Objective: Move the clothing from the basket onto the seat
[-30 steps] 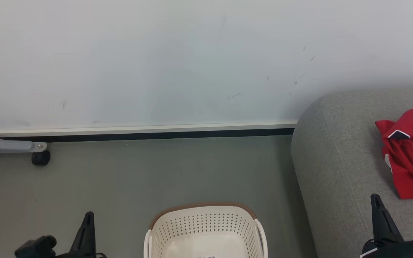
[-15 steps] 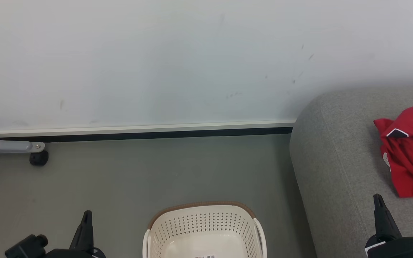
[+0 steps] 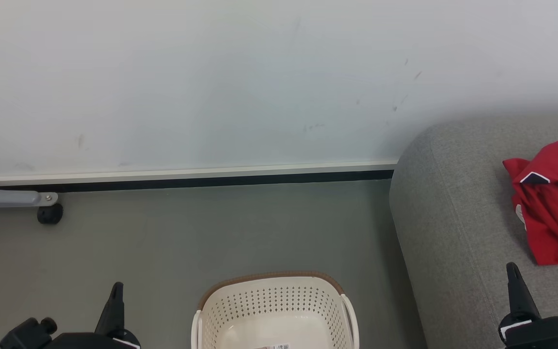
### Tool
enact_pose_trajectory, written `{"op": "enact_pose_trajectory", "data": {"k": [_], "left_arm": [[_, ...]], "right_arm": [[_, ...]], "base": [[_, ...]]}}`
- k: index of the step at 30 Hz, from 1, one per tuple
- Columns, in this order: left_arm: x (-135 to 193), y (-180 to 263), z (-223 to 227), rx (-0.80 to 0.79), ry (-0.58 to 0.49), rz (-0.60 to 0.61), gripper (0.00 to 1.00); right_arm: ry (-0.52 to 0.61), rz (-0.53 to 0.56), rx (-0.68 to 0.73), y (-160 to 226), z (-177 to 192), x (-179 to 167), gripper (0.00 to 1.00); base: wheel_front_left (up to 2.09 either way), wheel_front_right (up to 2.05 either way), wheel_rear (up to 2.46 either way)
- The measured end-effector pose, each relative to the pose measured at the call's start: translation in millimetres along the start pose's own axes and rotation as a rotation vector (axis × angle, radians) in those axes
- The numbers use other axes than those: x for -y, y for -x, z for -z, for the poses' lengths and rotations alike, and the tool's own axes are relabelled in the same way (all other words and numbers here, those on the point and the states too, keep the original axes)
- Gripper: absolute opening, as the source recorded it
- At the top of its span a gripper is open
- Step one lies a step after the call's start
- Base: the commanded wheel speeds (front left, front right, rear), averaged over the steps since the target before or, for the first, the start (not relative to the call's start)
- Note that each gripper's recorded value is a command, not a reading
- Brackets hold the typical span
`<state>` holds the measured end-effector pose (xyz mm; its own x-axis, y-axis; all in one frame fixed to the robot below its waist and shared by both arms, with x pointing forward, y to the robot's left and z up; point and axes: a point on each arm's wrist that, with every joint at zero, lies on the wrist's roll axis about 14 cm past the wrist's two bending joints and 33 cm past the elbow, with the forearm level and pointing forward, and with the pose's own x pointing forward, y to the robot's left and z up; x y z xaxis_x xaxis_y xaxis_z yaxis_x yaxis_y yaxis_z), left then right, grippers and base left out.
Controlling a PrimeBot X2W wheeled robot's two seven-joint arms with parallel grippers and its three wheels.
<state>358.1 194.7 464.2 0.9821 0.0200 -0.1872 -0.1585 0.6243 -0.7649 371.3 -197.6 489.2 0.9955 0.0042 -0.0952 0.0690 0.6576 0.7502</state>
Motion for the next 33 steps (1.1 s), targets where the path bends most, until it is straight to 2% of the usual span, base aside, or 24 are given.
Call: {"op": "enact_pose_trajectory", "data": {"k": [33], "left_arm": [[12, -12, -5, -0.014, 0.412, 0.059, 0.00]], "right_arm": [[-0.451, 0.020, 0.004, -6, 0, 8, 0.00]], "base": [[0.00, 0.00, 0.00]]}}
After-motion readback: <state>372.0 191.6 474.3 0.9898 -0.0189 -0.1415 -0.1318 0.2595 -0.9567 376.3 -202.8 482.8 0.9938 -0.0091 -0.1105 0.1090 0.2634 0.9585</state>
